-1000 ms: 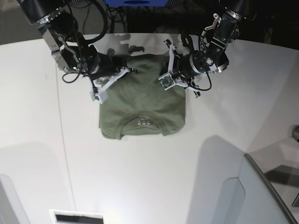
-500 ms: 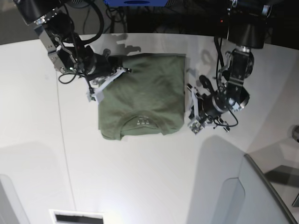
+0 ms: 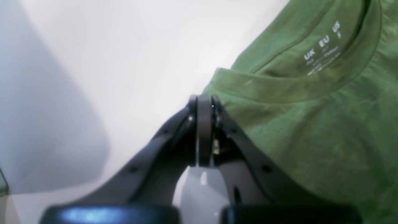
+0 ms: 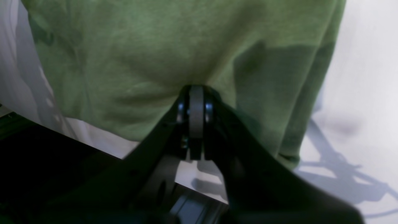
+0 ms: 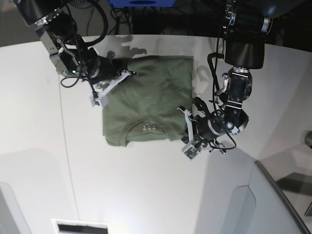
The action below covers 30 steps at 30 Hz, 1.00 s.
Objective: Layout the t-shirt on the table in an organized manner, then fold the t-shirt properly
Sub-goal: 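Smooth the shirt's side edge near the collar with the left gripper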
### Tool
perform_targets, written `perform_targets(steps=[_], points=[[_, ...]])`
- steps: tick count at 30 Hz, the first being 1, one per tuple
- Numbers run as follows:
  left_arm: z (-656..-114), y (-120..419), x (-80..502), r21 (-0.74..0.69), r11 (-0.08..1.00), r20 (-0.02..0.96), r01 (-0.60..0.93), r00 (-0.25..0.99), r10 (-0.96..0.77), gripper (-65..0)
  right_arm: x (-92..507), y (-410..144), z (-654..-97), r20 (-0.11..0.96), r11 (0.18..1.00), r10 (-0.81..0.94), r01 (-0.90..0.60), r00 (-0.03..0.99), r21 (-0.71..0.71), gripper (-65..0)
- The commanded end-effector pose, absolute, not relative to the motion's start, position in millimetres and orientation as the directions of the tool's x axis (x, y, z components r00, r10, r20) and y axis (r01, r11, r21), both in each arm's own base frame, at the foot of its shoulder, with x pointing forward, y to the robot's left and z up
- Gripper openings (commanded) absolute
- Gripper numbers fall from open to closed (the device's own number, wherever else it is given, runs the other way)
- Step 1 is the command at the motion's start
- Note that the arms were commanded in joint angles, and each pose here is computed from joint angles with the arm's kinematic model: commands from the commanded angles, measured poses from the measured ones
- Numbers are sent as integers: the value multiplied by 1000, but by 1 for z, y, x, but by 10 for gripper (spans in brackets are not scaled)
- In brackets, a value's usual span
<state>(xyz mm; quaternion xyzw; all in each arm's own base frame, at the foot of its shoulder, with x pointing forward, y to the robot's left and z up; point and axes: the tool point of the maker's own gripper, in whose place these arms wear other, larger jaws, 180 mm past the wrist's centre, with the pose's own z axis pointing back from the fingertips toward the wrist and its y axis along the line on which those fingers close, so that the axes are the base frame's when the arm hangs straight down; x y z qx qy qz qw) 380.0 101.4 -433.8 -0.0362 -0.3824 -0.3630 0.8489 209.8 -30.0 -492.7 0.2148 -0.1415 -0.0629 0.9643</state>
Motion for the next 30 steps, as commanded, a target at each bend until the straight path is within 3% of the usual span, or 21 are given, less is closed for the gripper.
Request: perform_targets(steps=[1,13,21,30], points=[[-417,101,394,237,739,709,631,408,-575,-650,210,-43,-496,252,921,-181,74,951,383,-650],[-421,131,384,283,726,664,626,418,-619,-650,213,-42,-496,254,921,-181,73,950,382,-650],[-450,131,366,217,740,637,636,483,-602,-650,212,-41,-497,251,921,-179,72,951,383,-650],[-445,122,384,192,753,695,630,454,-558,-650,212,-41,-497,251,921,-177,70,952,383,-650]])
